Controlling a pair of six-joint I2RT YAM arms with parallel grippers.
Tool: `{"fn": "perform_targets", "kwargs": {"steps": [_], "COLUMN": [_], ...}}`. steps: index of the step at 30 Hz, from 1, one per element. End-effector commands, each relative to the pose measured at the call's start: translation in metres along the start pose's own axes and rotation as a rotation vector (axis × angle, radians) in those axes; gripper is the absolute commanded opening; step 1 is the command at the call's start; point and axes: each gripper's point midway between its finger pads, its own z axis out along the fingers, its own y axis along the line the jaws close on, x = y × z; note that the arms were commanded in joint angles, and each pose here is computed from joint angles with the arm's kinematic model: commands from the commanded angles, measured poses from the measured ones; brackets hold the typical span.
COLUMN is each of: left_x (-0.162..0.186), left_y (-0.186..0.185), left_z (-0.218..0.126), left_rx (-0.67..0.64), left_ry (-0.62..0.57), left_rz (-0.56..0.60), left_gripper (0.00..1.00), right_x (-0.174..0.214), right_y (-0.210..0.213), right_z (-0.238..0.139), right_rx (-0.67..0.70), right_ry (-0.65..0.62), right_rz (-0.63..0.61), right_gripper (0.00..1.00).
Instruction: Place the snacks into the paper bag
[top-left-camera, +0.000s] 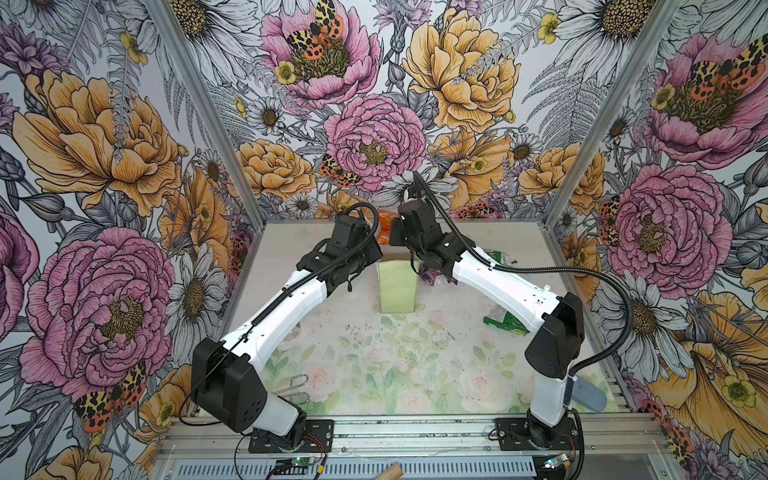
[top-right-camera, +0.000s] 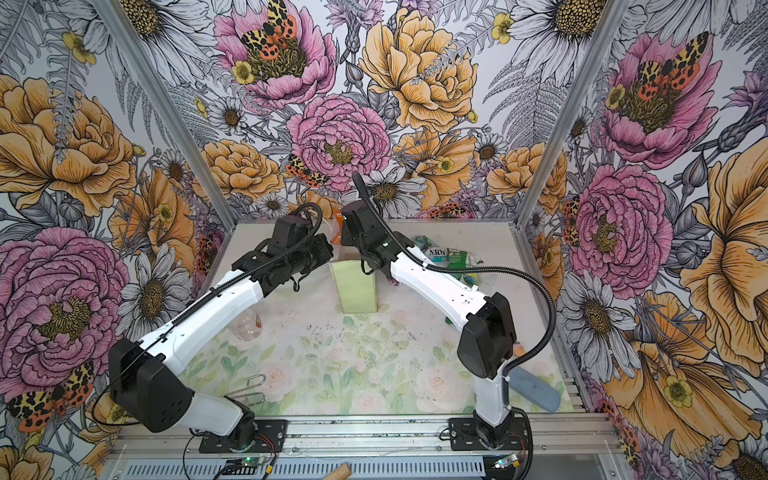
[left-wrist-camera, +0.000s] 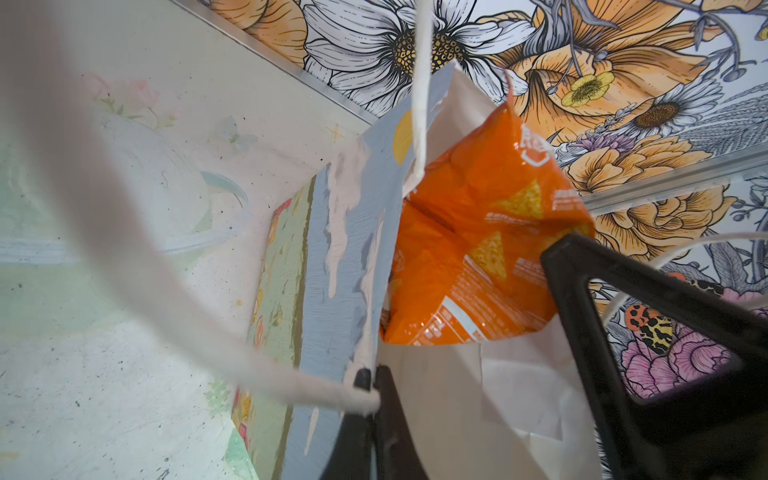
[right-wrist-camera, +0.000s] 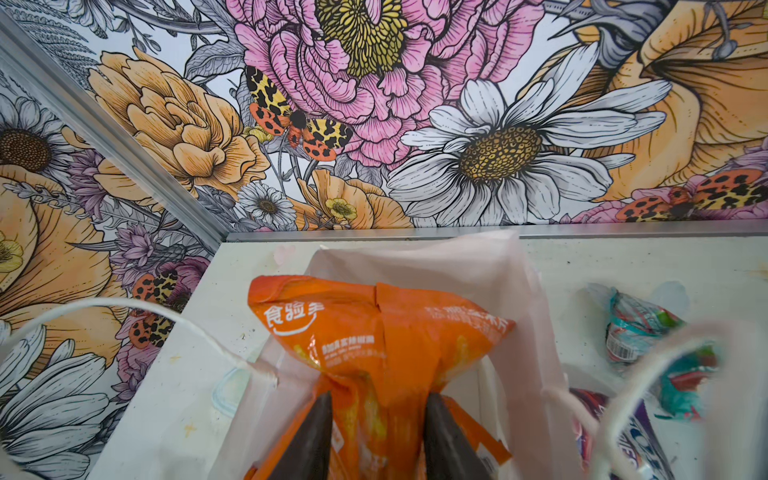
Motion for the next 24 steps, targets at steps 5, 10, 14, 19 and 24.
{"fn": "perform_targets", "kwargs": {"steps": [5, 10, 14, 19, 24], "left_x": [-0.013, -0.014, -0.013, -0.014, -0.014], "left_y": [-0.008, -0.008, -0.008, -0.009, -0.008], "left_z": [-0.007, -0.008, -0.008, -0.009, -0.01], "left_rx": [0.012, 0.015, 0.014, 0.017, 0.017], "left_ry": [-0.034, -0.035, -0.034, -0.037, -0.037], "left_rz": [0.015, 0.014, 0.014, 0.016, 0.013], "left_gripper": [0.0, 0.0, 0.0, 0.0, 0.0], "right_x": [-0.047, -0.05, -0.051, -0.057, -0.065], "right_y": [0.015, 0.011, 0.008, 0.006, -0.004], "right_z": [-0.047, -0.056, -0.061, -0.071, -0.086], "right_rx": [-0.109, -0.11, -0.119, -0.136, -0.169], "right_ry": [-0.049, -0.03, -0.023, -0.028, -0.01], "right_rz": [0.038, 0.036, 0.041, 0.037, 0.044], "right_gripper": [0.43, 0.44, 0.44, 0.44, 0.46]}}
